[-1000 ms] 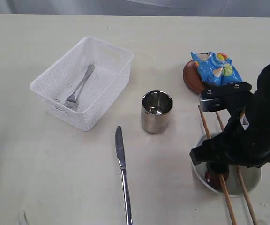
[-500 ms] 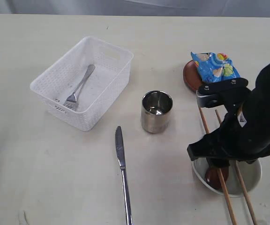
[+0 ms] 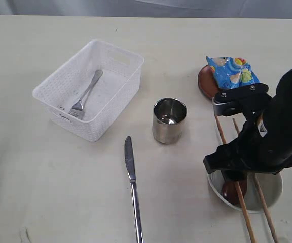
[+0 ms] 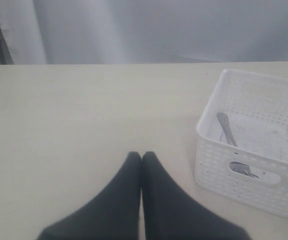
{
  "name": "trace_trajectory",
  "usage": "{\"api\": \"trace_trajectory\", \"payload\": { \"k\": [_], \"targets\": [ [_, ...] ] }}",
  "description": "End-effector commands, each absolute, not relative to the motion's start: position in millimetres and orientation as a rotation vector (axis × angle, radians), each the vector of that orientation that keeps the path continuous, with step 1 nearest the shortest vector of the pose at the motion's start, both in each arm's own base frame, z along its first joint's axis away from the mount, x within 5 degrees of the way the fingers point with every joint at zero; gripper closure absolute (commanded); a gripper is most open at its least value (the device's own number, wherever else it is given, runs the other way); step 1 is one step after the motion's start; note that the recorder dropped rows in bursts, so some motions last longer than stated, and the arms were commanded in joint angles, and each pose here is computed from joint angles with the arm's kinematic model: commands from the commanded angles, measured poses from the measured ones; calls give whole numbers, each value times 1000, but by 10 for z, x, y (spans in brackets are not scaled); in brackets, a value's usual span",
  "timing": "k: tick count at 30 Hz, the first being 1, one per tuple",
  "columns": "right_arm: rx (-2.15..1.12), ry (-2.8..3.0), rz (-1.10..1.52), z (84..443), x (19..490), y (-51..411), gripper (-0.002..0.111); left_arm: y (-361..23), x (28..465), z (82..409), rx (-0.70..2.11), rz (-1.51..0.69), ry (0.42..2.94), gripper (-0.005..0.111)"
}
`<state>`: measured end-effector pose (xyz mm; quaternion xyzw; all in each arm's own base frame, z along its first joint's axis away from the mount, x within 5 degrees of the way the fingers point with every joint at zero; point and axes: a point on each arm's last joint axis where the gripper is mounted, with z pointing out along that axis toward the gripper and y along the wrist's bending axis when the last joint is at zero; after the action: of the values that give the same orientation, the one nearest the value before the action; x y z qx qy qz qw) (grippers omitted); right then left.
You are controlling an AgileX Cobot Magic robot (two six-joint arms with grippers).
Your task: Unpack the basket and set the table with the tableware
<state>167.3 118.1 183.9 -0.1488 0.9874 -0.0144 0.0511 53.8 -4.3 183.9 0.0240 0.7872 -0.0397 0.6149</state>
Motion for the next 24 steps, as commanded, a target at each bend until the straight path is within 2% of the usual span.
{"api": "trace_trajectory", "payload": {
  "k": [1, 12, 17, 24],
  "targets": [
    [-458, 2984, -28, 1808, 1682, 1171, 43, -46, 537, 1839, 65, -92, 1807, 107],
    [-462, 3011, -41, 1699, 1599, 1116, 43, -46, 537, 1839, 65, -92, 1807, 107],
    [-460, 2983, -13, 1701, 1623, 1136, 61, -46, 537, 1839, 65, -92, 1807, 107],
    [-457, 2986, -16, 1701, 1620, 1134, 62, -46, 537, 1839, 65, -92, 1807, 107]
  ]
}}
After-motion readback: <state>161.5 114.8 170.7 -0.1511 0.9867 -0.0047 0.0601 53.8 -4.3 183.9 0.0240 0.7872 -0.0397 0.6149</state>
